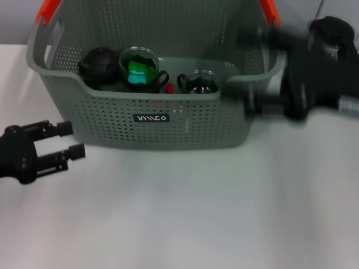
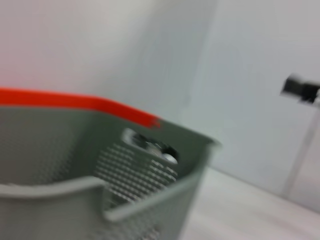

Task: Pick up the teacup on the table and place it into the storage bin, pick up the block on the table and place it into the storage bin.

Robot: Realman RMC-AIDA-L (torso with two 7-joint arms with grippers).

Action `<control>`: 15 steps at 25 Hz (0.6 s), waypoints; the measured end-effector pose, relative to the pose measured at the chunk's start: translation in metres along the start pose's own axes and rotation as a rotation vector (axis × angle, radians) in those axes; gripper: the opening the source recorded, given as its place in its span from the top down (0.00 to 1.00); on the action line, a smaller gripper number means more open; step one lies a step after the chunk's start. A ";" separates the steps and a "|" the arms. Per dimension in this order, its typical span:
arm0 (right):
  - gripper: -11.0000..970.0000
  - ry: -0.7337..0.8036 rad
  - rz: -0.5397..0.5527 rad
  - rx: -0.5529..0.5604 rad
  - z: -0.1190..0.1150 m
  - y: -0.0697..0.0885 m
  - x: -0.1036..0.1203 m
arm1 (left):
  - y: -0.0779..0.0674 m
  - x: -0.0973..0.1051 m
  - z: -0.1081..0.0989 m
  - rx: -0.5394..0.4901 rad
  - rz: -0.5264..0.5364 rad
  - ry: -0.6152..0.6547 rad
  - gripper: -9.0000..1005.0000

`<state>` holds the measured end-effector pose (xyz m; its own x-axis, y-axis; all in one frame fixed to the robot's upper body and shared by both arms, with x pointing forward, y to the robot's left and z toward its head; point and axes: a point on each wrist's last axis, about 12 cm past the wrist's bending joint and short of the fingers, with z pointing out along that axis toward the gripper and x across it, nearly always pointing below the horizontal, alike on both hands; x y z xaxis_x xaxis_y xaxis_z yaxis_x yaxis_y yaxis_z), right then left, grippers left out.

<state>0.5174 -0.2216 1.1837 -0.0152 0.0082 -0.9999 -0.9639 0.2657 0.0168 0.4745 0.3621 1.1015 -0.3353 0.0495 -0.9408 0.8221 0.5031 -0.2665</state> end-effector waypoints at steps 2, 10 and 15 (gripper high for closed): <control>0.03 0.040 0.049 -0.027 -0.008 0.008 0.025 | -0.001 -0.002 0.004 0.038 0.013 0.041 0.34; 0.03 0.119 0.163 0.019 -0.024 0.012 0.095 | -0.003 0.004 0.028 0.139 0.108 0.164 0.34; 0.03 0.119 0.121 -0.004 -0.017 0.015 0.114 | -0.003 0.013 0.051 0.158 0.119 0.180 0.34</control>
<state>0.4971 -0.2328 1.0701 -0.1627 -0.0747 -0.9838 -0.9541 0.2659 0.1376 0.4912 0.3169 1.0797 -0.2963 0.2598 -0.9191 0.9176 0.3445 -0.1985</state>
